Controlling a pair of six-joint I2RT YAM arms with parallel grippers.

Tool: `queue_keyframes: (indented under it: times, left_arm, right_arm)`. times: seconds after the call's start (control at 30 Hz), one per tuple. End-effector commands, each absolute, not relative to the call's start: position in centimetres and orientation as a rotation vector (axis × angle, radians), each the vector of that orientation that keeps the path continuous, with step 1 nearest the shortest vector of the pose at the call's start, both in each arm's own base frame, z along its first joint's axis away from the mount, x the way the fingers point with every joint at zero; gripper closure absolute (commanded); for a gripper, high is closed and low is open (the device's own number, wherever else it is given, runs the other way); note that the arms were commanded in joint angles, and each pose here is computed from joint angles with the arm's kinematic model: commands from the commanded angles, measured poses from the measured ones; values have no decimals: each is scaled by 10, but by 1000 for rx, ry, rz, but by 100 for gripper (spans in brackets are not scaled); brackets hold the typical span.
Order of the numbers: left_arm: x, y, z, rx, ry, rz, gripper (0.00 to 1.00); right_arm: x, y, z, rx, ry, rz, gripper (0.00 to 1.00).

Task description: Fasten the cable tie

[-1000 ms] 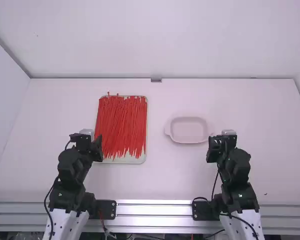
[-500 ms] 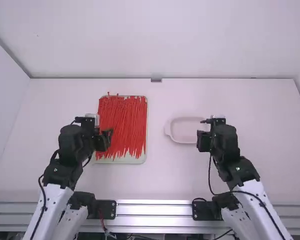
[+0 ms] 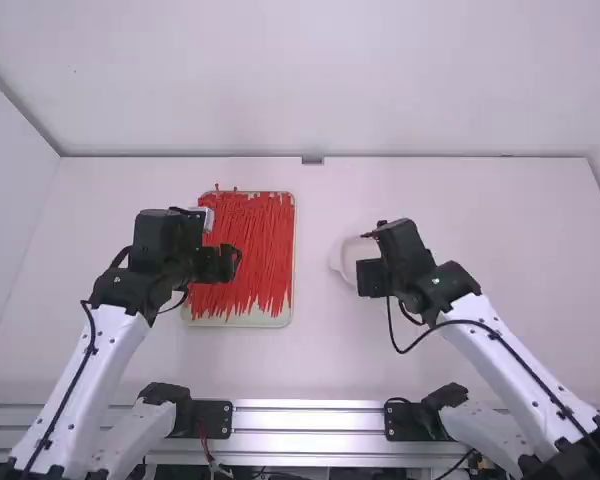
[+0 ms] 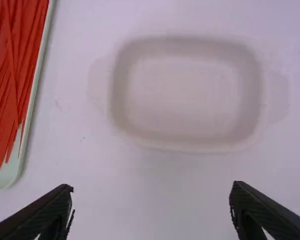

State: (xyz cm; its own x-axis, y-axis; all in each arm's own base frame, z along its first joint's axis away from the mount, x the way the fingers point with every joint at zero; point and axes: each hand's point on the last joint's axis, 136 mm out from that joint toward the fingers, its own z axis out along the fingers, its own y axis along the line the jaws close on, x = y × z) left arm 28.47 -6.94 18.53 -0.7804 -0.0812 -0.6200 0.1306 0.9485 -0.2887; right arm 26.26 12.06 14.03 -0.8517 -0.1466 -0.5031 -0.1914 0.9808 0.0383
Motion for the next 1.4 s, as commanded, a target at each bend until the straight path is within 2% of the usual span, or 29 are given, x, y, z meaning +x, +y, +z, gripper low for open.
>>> queue_keyframes:
  times: [0.0, 0.43, 0.6, 0.97, 1.13, 1.37]
  left_arm:
    - [292, -74, 195, 50, 2429, -430, 13]
    - [305, -84, 194, 22, 2527, -473, 2]
    - [306, -83, 192, 26, 2540, -460, 1]
    - [320, -77, 175, -9, 2575, -408, 1]
    - [341, -77, 180, 3, 2533, -391, 1]
    - [383, -77, 201, 55, 2497, -332, 1]
  right_arm:
    - [270, 130, 150, -215, 2602, 118, 13]
    - [268, 154, 141, -261, 2709, 63, 2]
    - [270, 150, 140, -195, 2722, 62, 1]
    - [264, 153, 158, -231, 2658, 62, 1]
    - [261, 138, 169, -215, 2648, 70, 2]
    - [273, 136, 175, -262, 2628, 203, 2]
